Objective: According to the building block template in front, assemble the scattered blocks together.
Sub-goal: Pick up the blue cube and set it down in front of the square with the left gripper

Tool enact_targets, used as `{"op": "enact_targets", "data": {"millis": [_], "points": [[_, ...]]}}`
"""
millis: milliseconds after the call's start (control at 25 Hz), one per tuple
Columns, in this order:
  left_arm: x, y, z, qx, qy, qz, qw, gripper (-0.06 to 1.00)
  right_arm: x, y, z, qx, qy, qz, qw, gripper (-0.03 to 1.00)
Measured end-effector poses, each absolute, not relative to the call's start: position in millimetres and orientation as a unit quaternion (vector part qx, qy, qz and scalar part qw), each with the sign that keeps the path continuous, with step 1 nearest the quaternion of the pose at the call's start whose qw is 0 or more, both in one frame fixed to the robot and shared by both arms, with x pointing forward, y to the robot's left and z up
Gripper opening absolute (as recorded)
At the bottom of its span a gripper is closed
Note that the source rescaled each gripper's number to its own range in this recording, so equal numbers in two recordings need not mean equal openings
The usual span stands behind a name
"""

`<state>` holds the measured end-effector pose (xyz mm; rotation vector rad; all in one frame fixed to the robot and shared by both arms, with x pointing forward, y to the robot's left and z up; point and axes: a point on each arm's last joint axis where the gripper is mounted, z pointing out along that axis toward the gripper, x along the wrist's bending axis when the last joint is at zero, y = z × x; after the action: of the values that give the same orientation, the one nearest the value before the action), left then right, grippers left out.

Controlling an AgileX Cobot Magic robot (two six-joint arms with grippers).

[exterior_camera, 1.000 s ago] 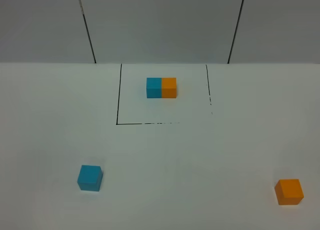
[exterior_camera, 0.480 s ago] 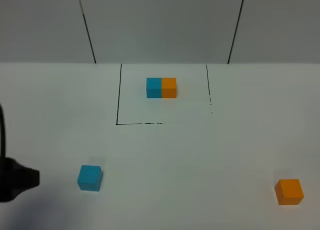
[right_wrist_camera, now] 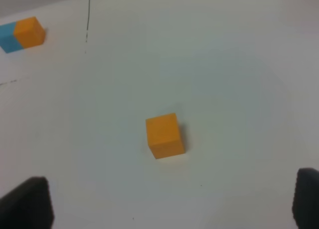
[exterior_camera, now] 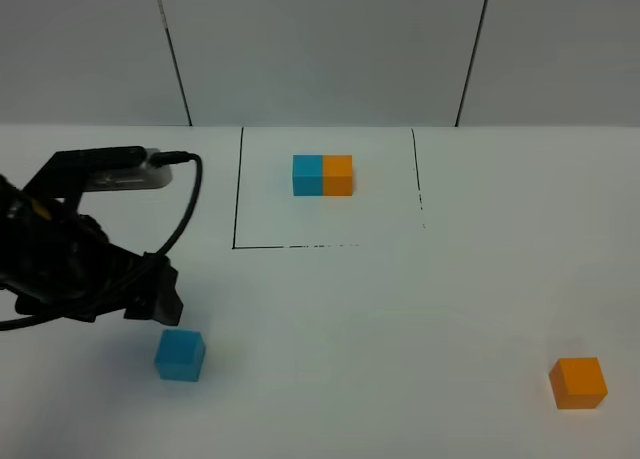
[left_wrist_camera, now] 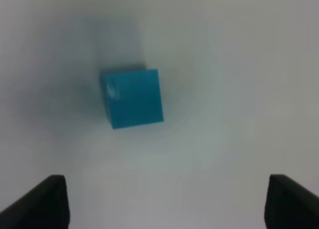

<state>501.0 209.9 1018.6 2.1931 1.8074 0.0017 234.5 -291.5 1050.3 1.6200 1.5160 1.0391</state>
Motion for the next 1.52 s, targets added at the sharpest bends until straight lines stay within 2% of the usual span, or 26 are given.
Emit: {"op": "enact_targets", "data": {"millis": [200,400,1080,1520], "points": [[510,196,998,0.763,0.643,0.028,0.065,0.68,234,-292,1050,0.622,0.582,0.399,0.339,0.91],[513,192,983,0.749,0.661,0.016,0.038,0.68,234,-292,1050,0.622,0.582,0.399,0.339,0.91],[542,180,905,0.746,0.665,0.006,0.022,0.68,234,-292,1050,0.624,0.58,0.4,0.338,0.9],[546,179,902,0.745,0.665,0.013,0.036,0.68,234,-292,1050,0.624,0.58,0.4,0.338,0.86]]}}
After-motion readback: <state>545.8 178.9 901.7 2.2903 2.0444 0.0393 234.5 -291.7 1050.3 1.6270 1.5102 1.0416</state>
